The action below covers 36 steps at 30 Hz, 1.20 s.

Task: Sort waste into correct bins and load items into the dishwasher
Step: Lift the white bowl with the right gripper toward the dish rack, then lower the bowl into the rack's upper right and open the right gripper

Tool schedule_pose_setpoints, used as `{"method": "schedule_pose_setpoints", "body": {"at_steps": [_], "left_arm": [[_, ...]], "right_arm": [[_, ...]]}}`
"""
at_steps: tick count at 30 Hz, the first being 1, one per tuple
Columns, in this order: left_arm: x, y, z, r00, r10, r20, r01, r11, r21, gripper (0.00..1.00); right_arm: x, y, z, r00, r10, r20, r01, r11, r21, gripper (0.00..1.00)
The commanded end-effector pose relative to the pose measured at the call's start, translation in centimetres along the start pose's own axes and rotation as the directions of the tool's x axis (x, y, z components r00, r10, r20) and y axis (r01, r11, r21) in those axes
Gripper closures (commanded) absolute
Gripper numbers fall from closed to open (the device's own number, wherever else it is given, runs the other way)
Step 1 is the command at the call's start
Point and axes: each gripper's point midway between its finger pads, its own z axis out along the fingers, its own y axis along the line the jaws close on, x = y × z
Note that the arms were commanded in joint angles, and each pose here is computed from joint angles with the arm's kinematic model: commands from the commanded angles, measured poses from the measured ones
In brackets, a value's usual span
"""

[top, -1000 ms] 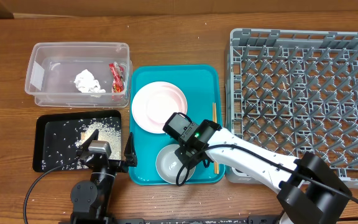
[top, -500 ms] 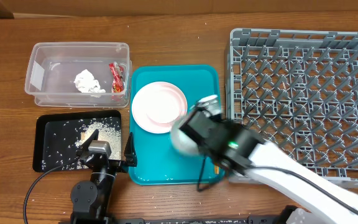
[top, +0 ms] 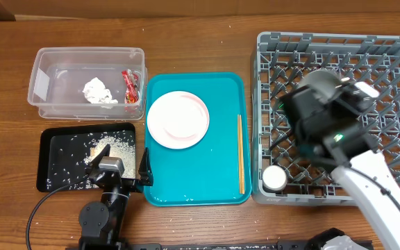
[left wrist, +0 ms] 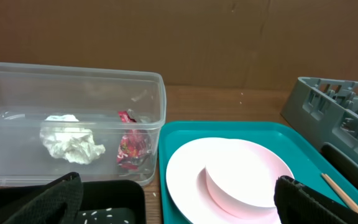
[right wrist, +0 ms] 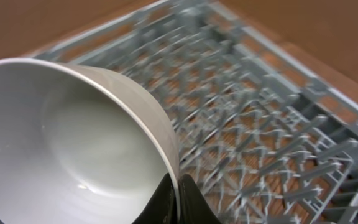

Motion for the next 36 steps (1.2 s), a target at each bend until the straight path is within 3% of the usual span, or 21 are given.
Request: {"method": "schedule_pose_setpoints", "body": {"at_steps": [1,5,15,29,36], "left_arm": [[0.0,-0.3,0.0,1.0,0.006,0.006,-0.006,1.0,0.016,0.0],[0.0,-0.3,0.0,1.0,0.006,0.006,-0.006,1.0,0.016,0.0],[0.0,-0.3,0.0,1.0,0.006,0.006,-0.006,1.0,0.016,0.0],[0.0,-0.3,0.0,1.0,0.006,0.006,-0.006,1.0,0.016,0.0],[0.0,-0.3,0.0,1.0,0.006,0.006,-0.006,1.0,0.016,0.0]], "right_arm": [[-2.1,-1.9,2.1,0.992,0.105,0.071,-0.113,0.986,0.12,0.96],[-2.7,-3.1,4.6,0.99,0.091,0.103,-0.113,0.965,0.237,0.96],[0.5,-1.4,9.2,0.99,-0.128,0.058,0.095,0.911,0.402,0.96],[4.2,3.8,7.5,0.955,-0.292,0.048,0.263,0.914,0.31,0.96],[4.5,3.8,7.0,0.943,-0.33,0.041,0.302,0.901,0.31,0.96]]}}
